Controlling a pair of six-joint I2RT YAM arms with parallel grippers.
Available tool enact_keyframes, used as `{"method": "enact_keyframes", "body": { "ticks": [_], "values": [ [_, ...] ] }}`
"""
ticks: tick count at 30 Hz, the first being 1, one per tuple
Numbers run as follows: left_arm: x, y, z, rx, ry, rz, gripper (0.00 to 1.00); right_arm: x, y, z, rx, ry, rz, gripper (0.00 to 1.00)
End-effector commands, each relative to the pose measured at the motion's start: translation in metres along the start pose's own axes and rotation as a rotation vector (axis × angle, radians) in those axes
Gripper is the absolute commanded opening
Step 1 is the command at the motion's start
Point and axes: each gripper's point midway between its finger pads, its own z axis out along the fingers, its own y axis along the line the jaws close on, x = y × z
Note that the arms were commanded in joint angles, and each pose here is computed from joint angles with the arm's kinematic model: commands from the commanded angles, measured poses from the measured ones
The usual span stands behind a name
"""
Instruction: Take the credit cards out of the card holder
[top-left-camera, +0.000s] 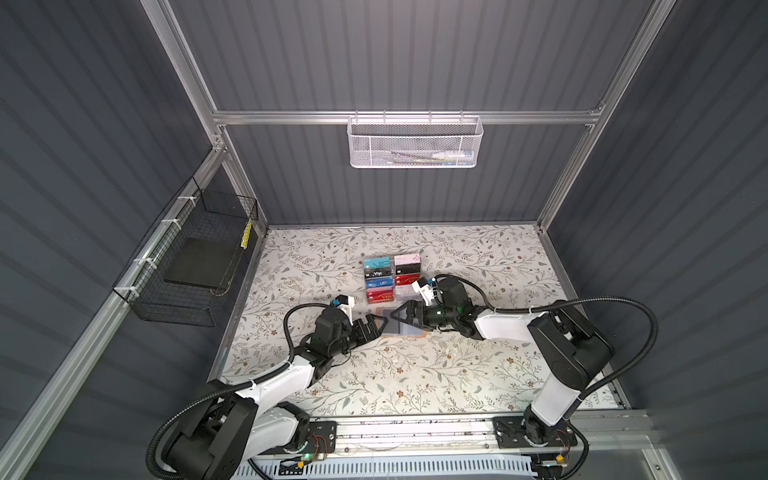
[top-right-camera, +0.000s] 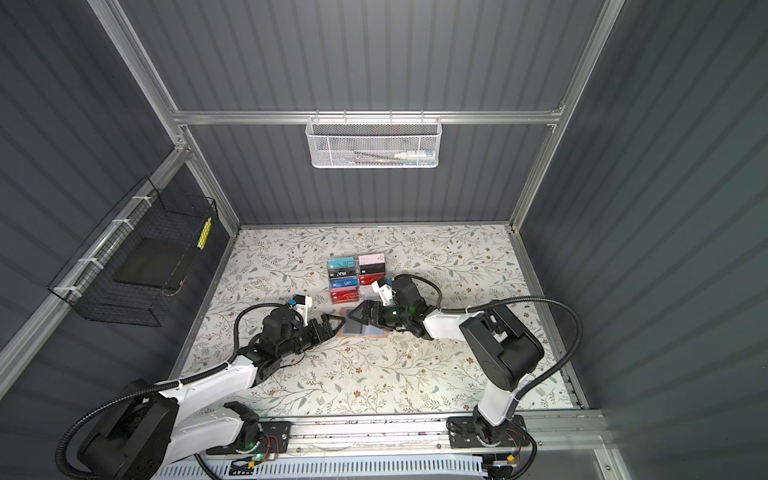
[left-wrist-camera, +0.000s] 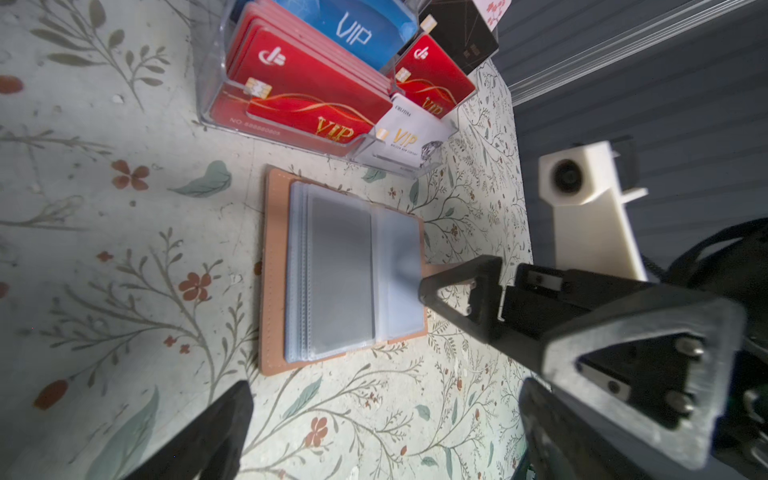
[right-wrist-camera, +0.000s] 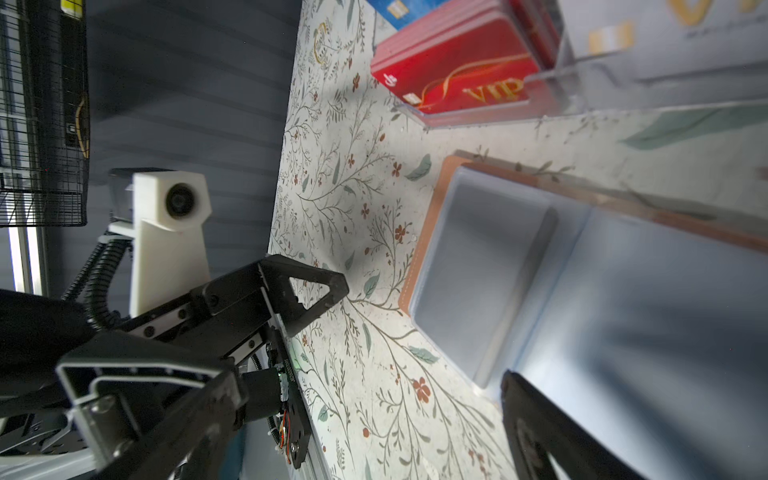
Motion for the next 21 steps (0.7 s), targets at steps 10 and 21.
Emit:
{"method": "enact_keyframes", "body": {
  "ticks": [10, 21],
  "values": [
    [-0.008, -0.017, 0.031, 0.055, 0.089, 0.066, 1.0, -0.004, -0.045, -0.007, 0.106, -0.015, 0.05, 0.99],
    [-0.009, -0.021, 0.041, 0.103, 0.09, 0.103, 1.0, -0.005, -0.075, -0.002, 0.144, -0.015, 0.134, 0.99]
  ]
}}
